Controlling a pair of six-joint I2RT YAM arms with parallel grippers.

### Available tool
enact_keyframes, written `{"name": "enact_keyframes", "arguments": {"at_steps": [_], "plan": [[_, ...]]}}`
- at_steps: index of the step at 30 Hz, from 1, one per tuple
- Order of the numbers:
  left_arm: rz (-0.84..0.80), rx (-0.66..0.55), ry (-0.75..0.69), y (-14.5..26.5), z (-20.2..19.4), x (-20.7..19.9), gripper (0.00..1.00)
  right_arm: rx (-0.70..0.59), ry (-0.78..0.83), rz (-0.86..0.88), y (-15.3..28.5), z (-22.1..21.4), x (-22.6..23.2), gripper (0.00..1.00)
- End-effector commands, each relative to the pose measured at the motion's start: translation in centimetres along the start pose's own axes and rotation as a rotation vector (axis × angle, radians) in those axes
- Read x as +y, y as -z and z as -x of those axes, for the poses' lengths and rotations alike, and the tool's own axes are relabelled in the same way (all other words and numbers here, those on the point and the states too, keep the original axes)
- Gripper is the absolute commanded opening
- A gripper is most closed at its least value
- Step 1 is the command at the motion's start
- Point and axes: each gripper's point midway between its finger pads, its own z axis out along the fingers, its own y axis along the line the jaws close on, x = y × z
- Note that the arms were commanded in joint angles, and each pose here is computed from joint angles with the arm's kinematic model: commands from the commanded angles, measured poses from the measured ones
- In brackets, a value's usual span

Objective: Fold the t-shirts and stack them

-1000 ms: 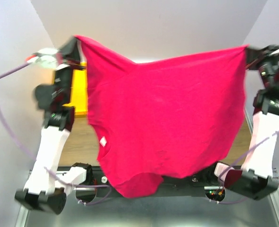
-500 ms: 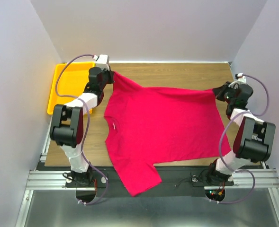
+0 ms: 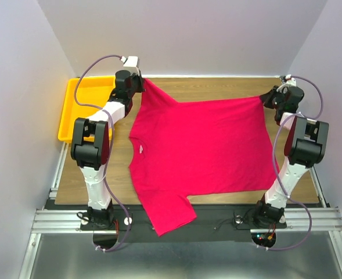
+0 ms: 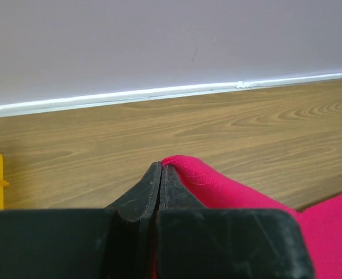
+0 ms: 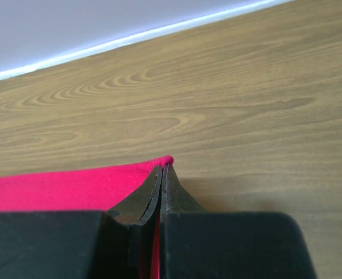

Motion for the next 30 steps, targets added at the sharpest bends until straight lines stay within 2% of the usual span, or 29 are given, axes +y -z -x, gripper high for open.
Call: {"name": "enact_keyframes", "arguments": {"at_steps": [1,12,22,30], "plan": [[-0.003,-0.049,-0.031,-0.4,2.7,-0.3,0.0,-0.011,-0.013,-0.005,-1.9,1.6,-0.9,0.01],[-0.048,-0.033,-0.074,-0.3,2.9,-1.0,0.0,0.075,-0.106,0.095,-4.8,0.1,-0.4,0.01],[-0.051,-0.042,-0.076,1.4,3.7,-1.2,0.0,0.077,-0.05,0.153,-3.8,0.7,0.9,0.01],[-0.067,-0.06,-0.115,4.0,4.6,-1.6,0.0,0.087,-0.065,0.161,-3.4,0.3,1.1,0.0]]}}
